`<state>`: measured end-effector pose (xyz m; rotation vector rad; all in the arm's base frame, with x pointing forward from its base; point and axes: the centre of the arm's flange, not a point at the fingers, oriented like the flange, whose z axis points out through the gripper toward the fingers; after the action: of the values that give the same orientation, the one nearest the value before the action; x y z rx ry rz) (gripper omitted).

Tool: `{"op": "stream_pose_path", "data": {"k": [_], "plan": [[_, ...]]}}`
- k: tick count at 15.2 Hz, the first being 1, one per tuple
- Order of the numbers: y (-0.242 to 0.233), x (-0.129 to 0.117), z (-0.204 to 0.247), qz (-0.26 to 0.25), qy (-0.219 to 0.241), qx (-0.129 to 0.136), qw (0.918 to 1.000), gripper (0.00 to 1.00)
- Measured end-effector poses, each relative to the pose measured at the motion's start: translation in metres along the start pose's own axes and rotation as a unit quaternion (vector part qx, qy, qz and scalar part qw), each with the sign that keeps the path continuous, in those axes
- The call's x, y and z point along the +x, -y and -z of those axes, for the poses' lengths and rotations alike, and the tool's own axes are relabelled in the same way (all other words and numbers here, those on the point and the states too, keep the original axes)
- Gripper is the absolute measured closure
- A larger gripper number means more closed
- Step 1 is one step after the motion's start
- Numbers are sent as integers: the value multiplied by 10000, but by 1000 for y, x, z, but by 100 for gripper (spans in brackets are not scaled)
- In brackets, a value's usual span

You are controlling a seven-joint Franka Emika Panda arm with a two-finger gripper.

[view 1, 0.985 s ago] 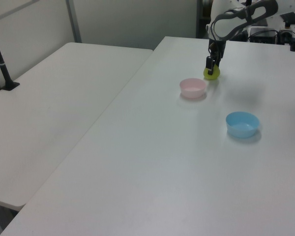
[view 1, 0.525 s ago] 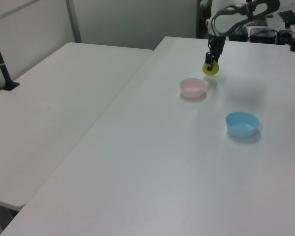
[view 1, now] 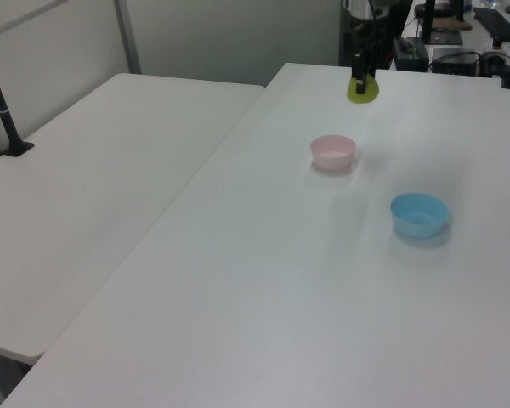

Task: Place the pear in the bowl
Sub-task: 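Carry the pear over the pink bowl and lower it inside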

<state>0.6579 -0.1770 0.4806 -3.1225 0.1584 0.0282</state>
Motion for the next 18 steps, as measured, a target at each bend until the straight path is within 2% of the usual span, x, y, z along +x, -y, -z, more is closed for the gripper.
{"op": "stream_pose_path", "data": {"k": [2,5,7,13,18], "plan": [[34,5,5,160,-29,-47,9999,37],[102,9,8,410,-67,-303,9987,37],[126,12,9,406,-173,-429,9981,37],[120,29,-27,307,-428,-543,9971,37],[109,29,-71,283,-581,-566,9963,37]]}}
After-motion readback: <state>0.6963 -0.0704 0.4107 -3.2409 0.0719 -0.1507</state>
